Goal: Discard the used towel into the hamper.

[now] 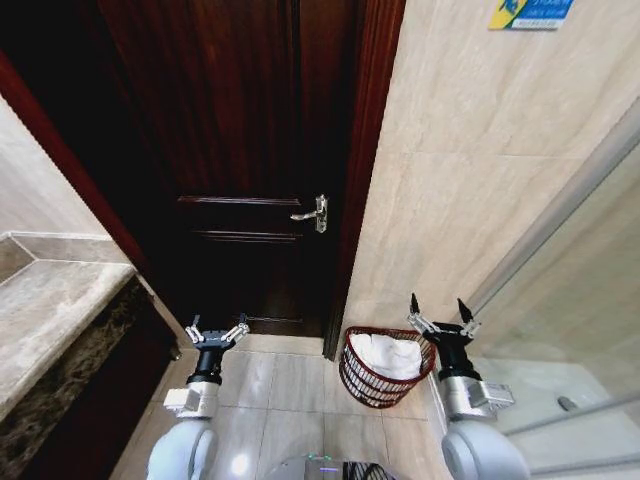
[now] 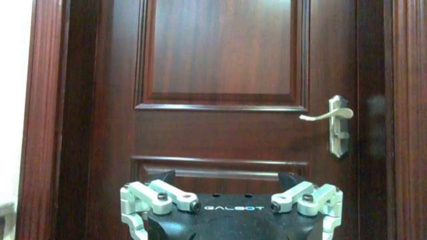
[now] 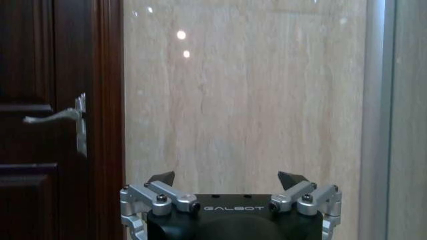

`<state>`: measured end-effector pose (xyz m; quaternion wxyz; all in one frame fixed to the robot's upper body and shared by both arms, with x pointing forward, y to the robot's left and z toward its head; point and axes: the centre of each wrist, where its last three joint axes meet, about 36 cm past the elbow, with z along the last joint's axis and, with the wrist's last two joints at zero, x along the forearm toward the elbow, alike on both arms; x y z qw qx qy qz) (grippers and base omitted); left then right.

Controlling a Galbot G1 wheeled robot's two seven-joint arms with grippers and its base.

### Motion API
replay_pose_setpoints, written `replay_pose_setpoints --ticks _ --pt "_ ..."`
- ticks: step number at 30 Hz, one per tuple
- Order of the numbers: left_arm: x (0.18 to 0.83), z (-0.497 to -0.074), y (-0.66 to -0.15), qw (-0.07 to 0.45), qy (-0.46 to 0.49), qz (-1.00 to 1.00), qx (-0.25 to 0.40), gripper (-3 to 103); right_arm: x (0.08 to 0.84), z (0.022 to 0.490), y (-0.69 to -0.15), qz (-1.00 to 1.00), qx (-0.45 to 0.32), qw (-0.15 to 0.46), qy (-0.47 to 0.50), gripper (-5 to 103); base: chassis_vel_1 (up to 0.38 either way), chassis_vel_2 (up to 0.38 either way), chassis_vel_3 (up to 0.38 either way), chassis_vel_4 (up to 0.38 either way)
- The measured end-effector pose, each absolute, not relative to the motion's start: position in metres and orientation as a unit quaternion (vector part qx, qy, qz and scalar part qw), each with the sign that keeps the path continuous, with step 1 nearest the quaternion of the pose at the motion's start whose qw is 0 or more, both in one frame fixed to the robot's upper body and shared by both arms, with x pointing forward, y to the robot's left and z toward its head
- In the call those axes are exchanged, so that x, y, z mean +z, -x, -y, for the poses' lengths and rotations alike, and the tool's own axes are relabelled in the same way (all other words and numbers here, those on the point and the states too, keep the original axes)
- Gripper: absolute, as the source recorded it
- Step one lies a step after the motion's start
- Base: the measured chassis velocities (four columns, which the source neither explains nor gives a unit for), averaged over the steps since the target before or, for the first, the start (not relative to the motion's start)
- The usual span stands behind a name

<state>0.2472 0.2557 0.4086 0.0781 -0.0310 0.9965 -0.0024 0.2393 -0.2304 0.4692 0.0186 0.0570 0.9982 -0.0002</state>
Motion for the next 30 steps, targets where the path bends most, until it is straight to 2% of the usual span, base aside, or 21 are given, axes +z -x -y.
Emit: replay_pose_setpoints --ticks 5,14,30 --pt "0.419 -0.247 -0.252 0.081 0.028 -0.996 -0.004 100 0.458 0.232 -0.233 -0.998 0.003 0.005 -0.063 100 0.000 0.000 0.000 0.000" --pt "0.426 -0.238 -0.251 0.070 0.020 -0.997 0.003 100 0.409 0.254 -0.232 -0.998 -0.004 0.025 -0.061 100 0.000 0.000 0.000 0.000" --pt "0.428 -0.244 -0.244 0.048 0.031 -0.998 0.020 100 0.450 0.239 -0.231 -0.997 0.012 0.069 -0.034 100 0.000 0.000 0.000 0.000"
